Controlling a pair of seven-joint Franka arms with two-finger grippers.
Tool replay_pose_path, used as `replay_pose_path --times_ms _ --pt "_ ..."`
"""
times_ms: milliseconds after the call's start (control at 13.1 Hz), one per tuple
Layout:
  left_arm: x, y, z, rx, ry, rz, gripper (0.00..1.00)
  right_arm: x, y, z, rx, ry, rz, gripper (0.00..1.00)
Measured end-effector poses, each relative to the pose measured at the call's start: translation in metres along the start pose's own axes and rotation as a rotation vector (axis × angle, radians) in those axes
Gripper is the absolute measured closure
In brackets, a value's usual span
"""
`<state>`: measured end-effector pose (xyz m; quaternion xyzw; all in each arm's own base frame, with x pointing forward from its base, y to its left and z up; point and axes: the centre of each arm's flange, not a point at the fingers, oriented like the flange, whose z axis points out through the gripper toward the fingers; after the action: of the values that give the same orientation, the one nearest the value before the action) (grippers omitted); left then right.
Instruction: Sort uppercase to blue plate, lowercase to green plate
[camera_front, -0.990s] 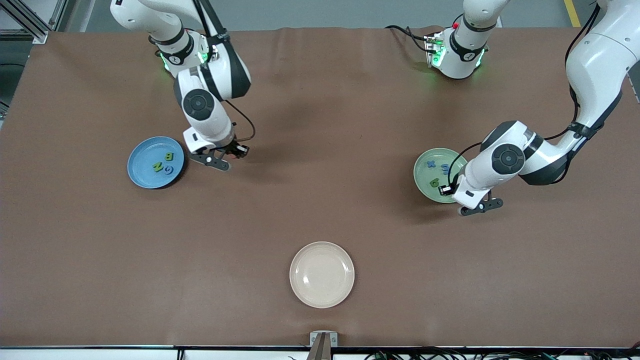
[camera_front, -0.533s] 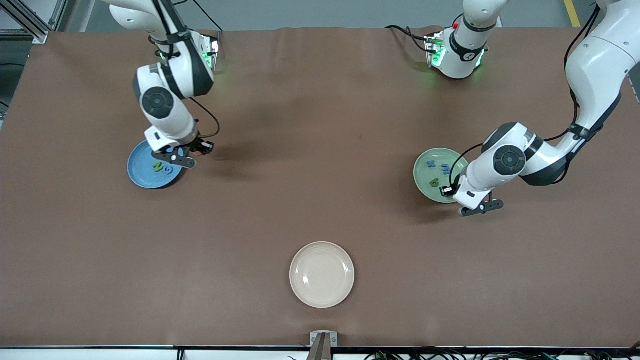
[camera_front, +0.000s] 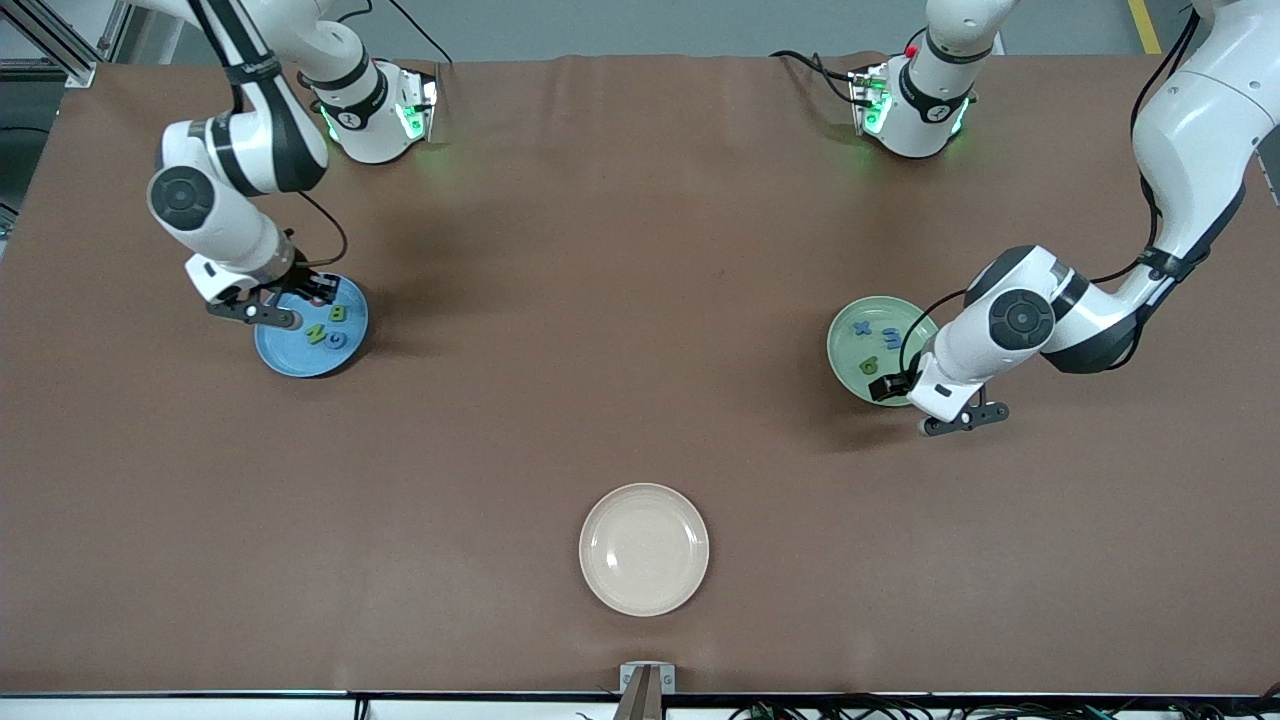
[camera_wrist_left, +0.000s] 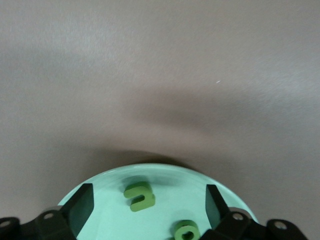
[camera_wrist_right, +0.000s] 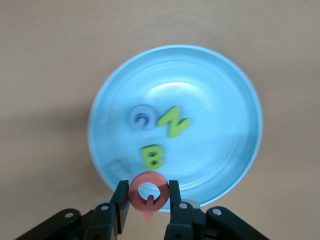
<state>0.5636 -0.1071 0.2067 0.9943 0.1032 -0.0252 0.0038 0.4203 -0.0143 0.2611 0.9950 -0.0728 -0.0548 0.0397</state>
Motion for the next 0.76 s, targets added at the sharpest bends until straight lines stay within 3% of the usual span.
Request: replay_pose_path --times_ms 152,457,762 --pt "0.003 0.003 -0.008 -0.006 0.015 0.001 0.00 -0.003 0.014 0.007 0.015 0.024 -0.016 0.64" --pt "0.005 0.004 -0.013 -0.014 0.018 -0.004 0.00 -0.005 0.018 0.012 0.011 0.024 -0.017 0.64" --pt "0.009 0.008 -0.039 -0.079 -0.027 0.009 0.00 -0.005 0.030 0.026 -0.029 0.006 0.006 0.64"
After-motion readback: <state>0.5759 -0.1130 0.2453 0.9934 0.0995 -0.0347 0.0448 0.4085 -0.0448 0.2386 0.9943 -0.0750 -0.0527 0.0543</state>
